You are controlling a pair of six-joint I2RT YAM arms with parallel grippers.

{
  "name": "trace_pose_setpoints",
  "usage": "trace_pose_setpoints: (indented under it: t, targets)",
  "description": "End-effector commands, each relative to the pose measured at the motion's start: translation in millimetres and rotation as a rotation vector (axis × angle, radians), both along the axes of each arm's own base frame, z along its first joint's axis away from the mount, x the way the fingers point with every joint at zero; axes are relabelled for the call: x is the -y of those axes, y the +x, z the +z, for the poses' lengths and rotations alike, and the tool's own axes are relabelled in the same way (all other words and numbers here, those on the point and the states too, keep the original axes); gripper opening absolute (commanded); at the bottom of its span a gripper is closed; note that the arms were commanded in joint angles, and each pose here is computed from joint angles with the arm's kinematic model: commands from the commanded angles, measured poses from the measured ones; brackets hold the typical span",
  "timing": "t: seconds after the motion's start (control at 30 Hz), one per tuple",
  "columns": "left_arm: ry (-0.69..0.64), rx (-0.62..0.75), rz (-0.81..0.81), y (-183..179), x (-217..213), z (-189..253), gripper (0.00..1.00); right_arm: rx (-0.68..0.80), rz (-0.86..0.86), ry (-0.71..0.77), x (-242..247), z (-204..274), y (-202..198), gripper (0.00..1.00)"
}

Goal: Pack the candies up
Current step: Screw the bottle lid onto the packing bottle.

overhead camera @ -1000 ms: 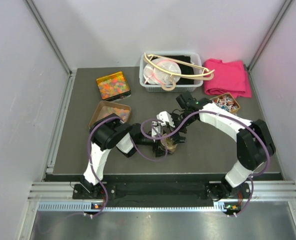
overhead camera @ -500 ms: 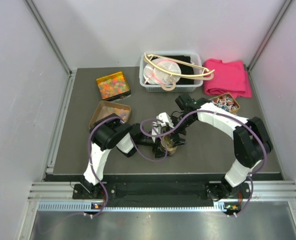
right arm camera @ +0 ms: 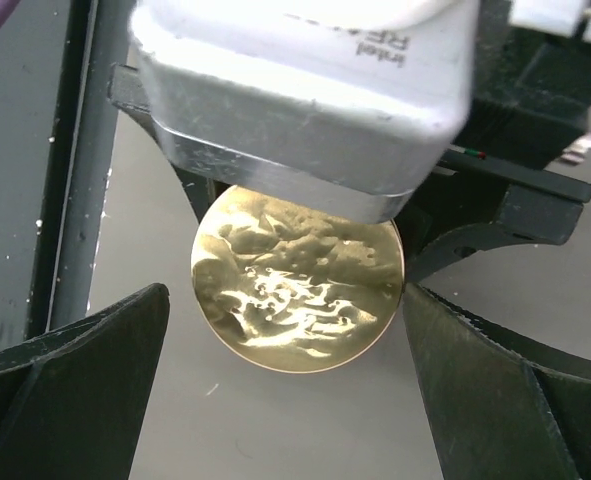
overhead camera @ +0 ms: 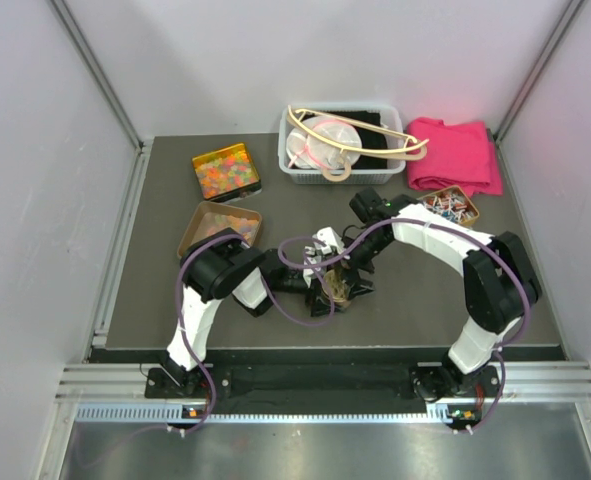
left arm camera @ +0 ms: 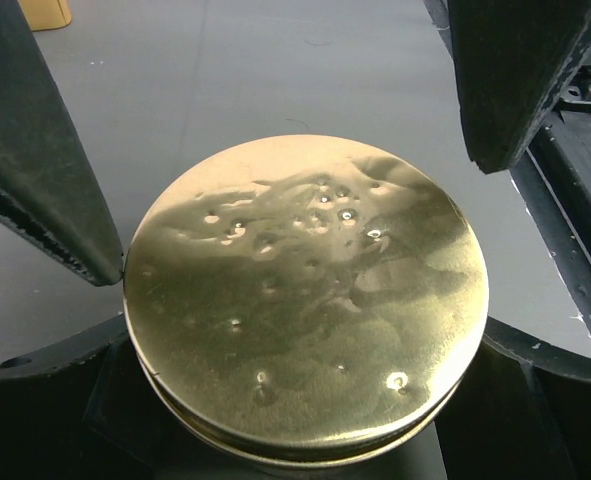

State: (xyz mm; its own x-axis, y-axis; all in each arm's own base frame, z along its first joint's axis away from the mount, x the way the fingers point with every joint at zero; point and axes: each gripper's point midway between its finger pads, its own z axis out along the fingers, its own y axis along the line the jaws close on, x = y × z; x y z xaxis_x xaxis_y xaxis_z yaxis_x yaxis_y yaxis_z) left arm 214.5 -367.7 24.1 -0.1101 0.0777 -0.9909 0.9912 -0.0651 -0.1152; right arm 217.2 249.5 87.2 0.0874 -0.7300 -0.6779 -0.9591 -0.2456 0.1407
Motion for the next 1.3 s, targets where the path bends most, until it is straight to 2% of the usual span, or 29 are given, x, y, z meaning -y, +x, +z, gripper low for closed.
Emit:
trace_pose_setpoints:
  t: [0.0, 0.57, 0.73, 0.77, 0.8, 0.9, 1.13, 1.27]
  targets:
    - [-0.133, 0.159, 0.044, 10.4, 0.9, 32.1, 0.32, 0.016, -0.013, 0.037, -8.8, 1.0, 7.5, 0.99]
    - [-0.133, 0.159, 0.047, 10.9, 0.9, 32.2, 0.32, 0.053, -0.042, 0.015, -15.3, -9.3, 4.7, 0.98]
    - [-0.135, 0.164, 0.053, 12.5, 1.2, 32.9, 0.32, 0.049, -0.082, 0.017, -17.4, -6.4, 7.1, 0.88]
    - [-0.135, 0.165, 0.057, 13.0, 1.2, 32.9, 0.32, 0.047, -0.090, 0.019, -18.2, -5.6, 7.1, 0.84]
    - [-0.134, 0.165, 0.066, 14.1, 1.3, 32.7, 0.32, 0.040, -0.099, 0.021, -18.8, -4.6, 7.6, 0.75]
    - [-0.129, 0.168, 0.108, 20.9, -0.2, 32.0, 0.31, 0.007, -0.125, 0.023, -21.1, -3.3, 5.2, 0.68]
    - [-0.115, 0.226, 0.243, 43.0, -6.0, 31.9, 0.31, -0.042, -0.280, 0.013, -23.1, -5.2, 7.2, 0.59]
    - [-0.107, 0.254, 0.308, 53.8, -10.2, 33.3, 0.31, -0.011, -0.366, 0.012, -28.1, -3.8, 11.5, 0.52]
